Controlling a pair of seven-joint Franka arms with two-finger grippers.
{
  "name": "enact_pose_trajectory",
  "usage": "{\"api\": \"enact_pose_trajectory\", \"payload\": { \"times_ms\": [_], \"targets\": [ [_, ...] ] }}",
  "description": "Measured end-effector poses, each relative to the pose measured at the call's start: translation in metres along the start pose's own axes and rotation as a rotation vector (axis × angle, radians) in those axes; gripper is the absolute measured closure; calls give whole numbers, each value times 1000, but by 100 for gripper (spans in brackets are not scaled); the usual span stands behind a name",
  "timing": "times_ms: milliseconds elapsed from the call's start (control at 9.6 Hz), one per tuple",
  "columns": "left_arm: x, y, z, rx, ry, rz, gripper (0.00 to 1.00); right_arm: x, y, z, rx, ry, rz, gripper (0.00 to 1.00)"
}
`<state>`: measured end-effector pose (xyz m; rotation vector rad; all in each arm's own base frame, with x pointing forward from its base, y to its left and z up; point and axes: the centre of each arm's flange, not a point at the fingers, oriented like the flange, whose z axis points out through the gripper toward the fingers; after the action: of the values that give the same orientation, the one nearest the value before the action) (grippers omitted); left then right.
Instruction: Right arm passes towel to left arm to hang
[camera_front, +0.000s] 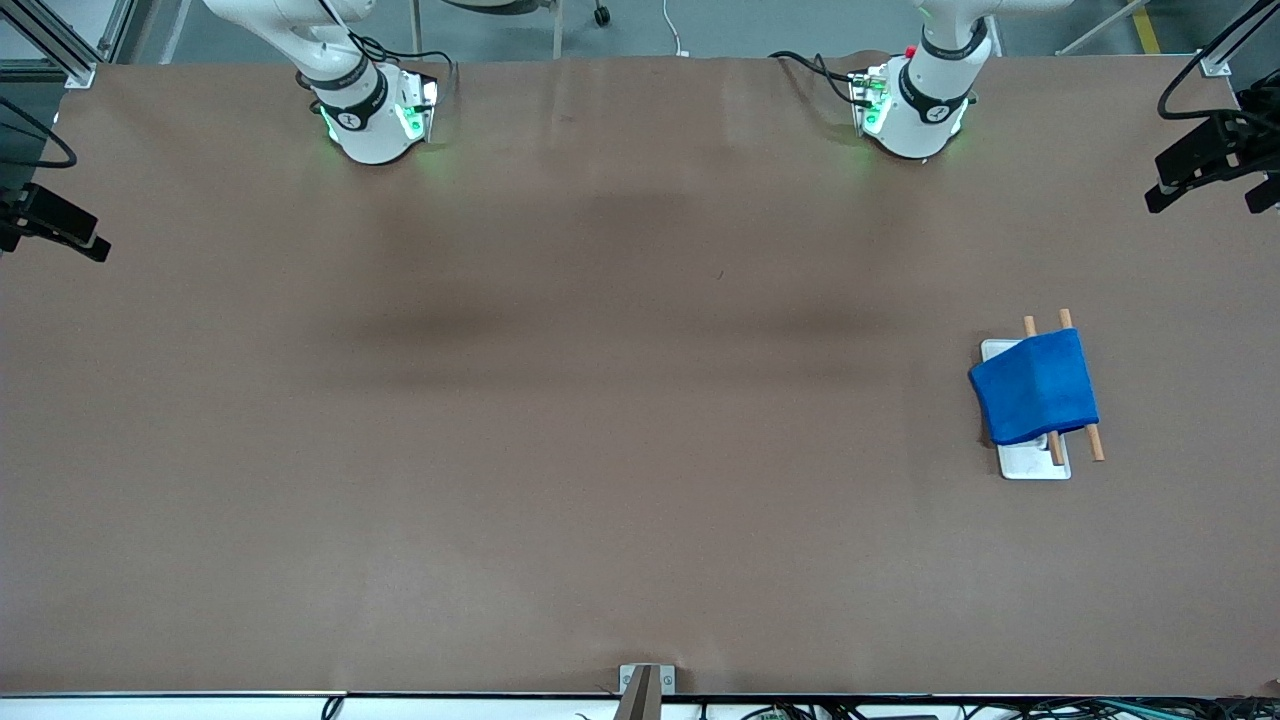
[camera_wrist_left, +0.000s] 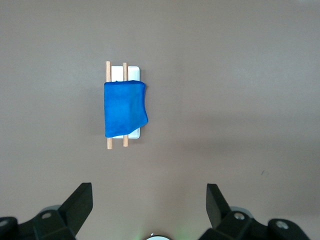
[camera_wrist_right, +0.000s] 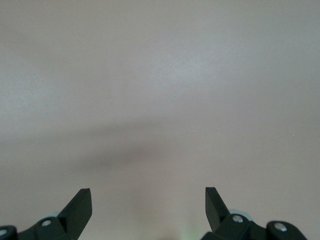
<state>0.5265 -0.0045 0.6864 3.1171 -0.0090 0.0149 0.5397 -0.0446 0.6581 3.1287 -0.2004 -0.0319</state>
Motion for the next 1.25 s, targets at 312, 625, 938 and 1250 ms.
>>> {"api": "enact_pose_trajectory", "payload": {
  "times_ms": [312,625,938,1250],
  "targets": [
    [6,1,4,-4,-3,1,0,0,0,0,0,0,-1,0],
    [2,11,-2,-5,10,14,0,0,0,0,-1,0,-2,0],
    [2,15,0,-5,7,21,0,0,0,0,-1,0,-2,0],
    [2,15,1,-5,6,21,0,0,0,0,-1,0,-2,0]
  ]
}}
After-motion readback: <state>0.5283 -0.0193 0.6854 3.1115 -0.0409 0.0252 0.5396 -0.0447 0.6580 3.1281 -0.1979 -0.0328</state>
